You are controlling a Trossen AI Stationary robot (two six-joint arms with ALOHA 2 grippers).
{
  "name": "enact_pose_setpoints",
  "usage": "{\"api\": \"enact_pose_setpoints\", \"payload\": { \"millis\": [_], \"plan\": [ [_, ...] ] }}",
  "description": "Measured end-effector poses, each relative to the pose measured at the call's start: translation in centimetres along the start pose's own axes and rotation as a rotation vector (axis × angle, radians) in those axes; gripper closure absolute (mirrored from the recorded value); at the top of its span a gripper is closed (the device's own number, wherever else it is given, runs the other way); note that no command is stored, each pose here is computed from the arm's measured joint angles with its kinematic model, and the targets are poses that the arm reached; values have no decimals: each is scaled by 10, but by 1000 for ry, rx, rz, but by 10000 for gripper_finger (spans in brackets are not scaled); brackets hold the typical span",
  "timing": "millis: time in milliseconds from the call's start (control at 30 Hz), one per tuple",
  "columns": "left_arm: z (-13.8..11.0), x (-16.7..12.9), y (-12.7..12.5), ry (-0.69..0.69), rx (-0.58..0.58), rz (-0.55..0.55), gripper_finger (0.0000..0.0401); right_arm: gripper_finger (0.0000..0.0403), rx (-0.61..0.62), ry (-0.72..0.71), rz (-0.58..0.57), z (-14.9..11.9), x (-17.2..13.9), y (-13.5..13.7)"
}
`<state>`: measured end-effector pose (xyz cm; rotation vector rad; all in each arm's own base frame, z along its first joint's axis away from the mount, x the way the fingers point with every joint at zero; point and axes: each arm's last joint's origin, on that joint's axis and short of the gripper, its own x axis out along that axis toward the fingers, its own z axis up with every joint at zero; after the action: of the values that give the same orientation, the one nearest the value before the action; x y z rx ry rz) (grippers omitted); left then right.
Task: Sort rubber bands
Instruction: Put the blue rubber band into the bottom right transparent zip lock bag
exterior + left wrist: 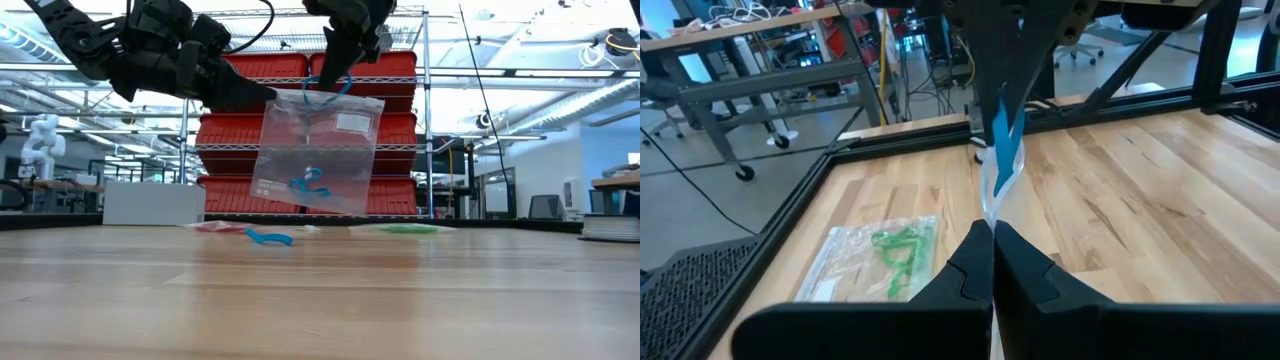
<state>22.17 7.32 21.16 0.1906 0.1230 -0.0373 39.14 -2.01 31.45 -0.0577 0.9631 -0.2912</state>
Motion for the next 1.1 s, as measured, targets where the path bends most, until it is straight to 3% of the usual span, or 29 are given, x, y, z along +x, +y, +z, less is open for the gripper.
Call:
{"api": "enact_pose_setpoints", "payload": {
  "millis": [633, 900, 1100],
  "plan": [
    [0, 0, 0, 4, -1, 6, 401, 399, -20, 83, -6, -5, 31, 7],
    [0, 0, 0, 4, -1, 6, 401, 326, -21, 57, -8, -2, 30, 7],
    [0, 0, 0, 4, -1, 6, 401, 271, -33, 5, -6, 15, 8, 3]
  ]
}}
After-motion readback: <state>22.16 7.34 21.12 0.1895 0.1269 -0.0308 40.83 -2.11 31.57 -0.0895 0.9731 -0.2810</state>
